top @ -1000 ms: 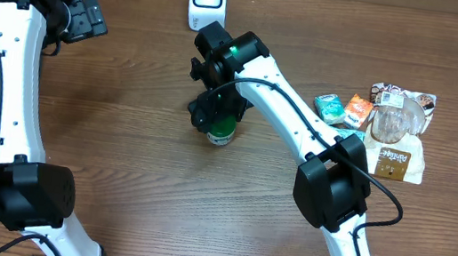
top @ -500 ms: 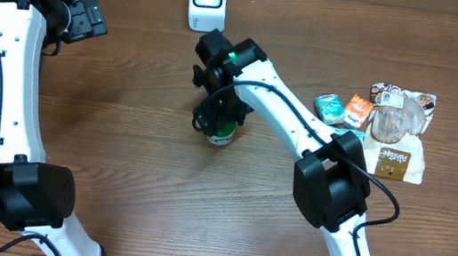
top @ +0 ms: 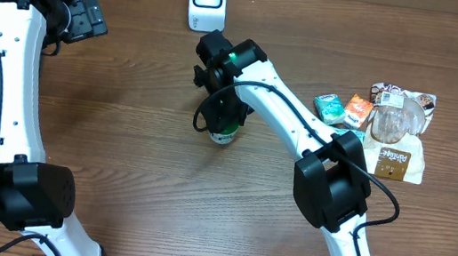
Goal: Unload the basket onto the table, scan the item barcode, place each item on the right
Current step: 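Lift the green-lidded jar with the right gripper up to the scanner, then hold the jar label in front of the scanner window with the right gripper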
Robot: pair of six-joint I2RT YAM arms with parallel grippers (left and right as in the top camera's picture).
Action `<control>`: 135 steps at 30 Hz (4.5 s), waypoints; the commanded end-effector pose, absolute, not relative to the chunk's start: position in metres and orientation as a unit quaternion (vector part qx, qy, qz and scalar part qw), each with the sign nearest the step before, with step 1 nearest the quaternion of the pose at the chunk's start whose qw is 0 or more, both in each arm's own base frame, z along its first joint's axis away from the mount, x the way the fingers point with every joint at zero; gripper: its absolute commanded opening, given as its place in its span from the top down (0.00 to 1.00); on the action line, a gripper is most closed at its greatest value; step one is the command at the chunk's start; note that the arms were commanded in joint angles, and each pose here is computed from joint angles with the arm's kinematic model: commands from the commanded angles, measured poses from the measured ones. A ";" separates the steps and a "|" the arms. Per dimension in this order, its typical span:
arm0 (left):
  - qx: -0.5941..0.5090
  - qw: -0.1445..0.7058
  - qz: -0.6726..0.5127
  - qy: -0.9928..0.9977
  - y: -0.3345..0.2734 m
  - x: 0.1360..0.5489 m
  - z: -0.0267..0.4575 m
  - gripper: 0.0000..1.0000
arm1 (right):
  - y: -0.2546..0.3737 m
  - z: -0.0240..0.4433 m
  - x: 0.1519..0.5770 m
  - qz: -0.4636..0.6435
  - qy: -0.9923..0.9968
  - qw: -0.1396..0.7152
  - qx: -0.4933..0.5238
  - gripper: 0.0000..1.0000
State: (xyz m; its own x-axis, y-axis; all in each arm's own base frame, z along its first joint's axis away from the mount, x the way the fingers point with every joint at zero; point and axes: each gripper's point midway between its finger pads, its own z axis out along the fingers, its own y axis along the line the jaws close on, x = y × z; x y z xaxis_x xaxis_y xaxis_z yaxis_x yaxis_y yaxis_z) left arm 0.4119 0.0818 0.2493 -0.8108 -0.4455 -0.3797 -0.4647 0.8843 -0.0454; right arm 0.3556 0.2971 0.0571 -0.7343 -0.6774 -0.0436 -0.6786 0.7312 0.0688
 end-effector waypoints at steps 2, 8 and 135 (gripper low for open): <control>-0.235 0.192 0.027 0.952 0.080 0.414 0.248 0.00 | 0.307 0.077 0.355 0.069 0.931 0.015 -0.359 0.51; -0.235 0.192 0.027 0.952 0.080 0.414 0.248 0.00 | 0.336 0.135 0.356 0.216 0.919 0.023 -0.329 0.62; -0.235 0.192 0.027 0.952 0.080 0.414 0.248 0.00 | 0.360 0.153 0.638 -0.277 0.470 0.596 -0.589 0.66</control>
State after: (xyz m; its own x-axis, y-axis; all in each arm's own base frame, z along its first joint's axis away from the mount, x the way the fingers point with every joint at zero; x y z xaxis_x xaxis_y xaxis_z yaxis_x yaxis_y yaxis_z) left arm 0.4119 0.0818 0.2493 -0.8108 -0.4455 -0.3797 -0.4647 0.8843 -0.0454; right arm 0.6429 0.3482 0.1341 0.3450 -0.8957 -0.2805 -0.2664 0.1932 -0.9443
